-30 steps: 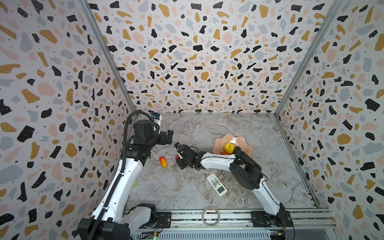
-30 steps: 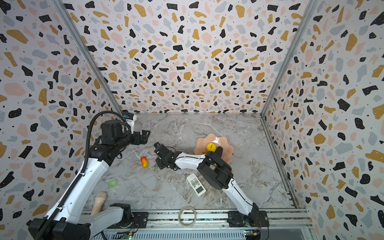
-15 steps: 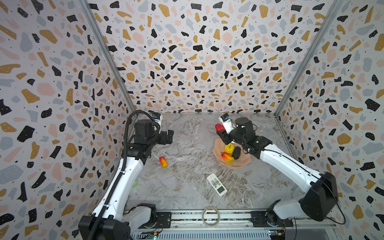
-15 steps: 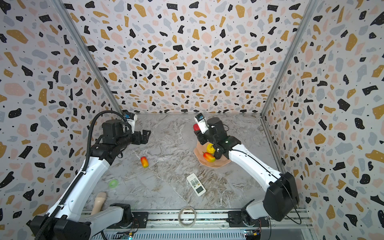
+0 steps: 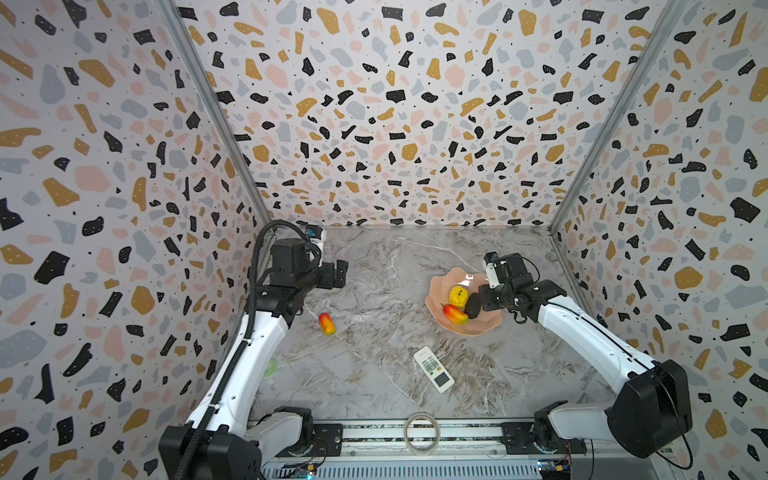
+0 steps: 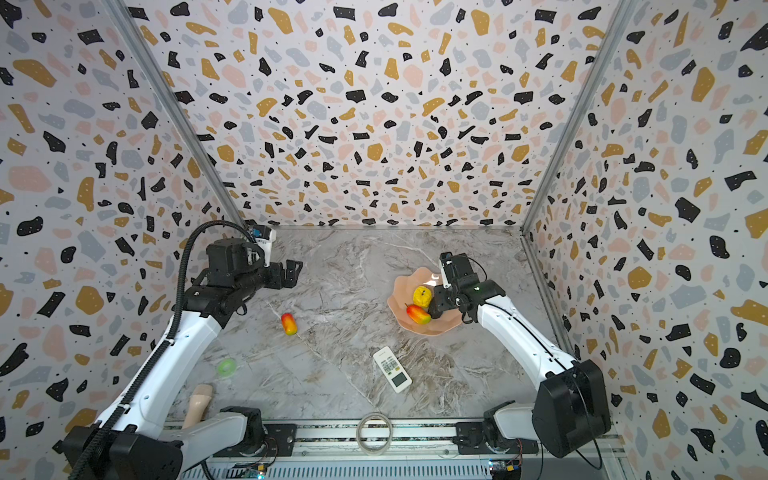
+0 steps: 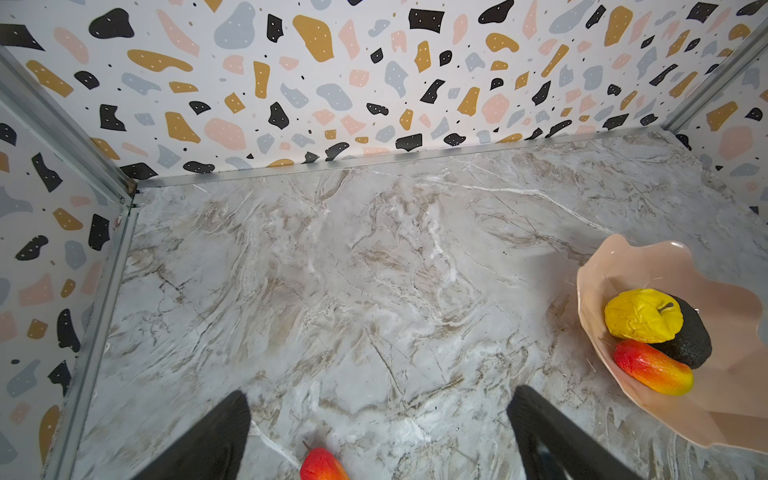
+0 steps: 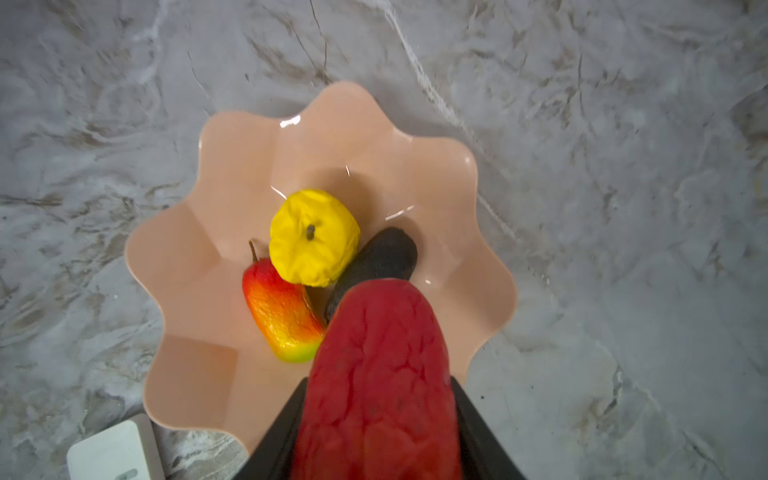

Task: Place and organize the fake fruits in the fruit bowl
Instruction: 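Carry the strawberry with the right gripper into the bowl and release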

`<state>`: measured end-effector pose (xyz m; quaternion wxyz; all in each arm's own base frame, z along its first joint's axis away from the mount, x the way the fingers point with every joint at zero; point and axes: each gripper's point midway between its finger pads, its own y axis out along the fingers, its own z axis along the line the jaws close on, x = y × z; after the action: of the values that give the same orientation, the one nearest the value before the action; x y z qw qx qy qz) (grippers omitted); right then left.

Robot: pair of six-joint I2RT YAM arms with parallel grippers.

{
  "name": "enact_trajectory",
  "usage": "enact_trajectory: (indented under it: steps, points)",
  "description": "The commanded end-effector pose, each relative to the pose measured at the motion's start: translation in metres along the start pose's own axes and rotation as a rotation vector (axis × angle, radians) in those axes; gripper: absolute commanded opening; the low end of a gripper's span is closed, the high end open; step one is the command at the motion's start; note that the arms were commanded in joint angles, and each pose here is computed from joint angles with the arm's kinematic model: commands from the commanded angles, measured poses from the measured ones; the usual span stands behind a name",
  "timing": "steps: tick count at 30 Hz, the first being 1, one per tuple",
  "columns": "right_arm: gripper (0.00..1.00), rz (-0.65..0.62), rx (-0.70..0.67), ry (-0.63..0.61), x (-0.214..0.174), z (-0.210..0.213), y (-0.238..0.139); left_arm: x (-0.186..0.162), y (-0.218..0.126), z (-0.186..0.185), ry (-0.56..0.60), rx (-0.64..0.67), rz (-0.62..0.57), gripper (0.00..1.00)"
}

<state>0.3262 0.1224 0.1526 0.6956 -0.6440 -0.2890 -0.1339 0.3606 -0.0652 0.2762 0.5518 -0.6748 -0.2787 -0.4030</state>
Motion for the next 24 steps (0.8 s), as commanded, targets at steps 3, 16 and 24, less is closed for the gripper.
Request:
enact_trajectory:
  steps: [3,16,24]
  points:
    - [0.26,0.055,-0.049,0.064,-0.024,-0.01,0.013,0.007,-0.001,0.0,0.001,-0.009,-0.034,1.0]
    - [0.26,0.057,-0.139,0.084,-0.031,-0.023,0.052,0.006,0.0,0.0,0.001,-0.007,-0.031,0.99]
    - [0.49,0.055,-0.159,0.074,-0.027,-0.026,0.058,0.006,0.0,0.002,0.002,0.001,-0.029,1.0]
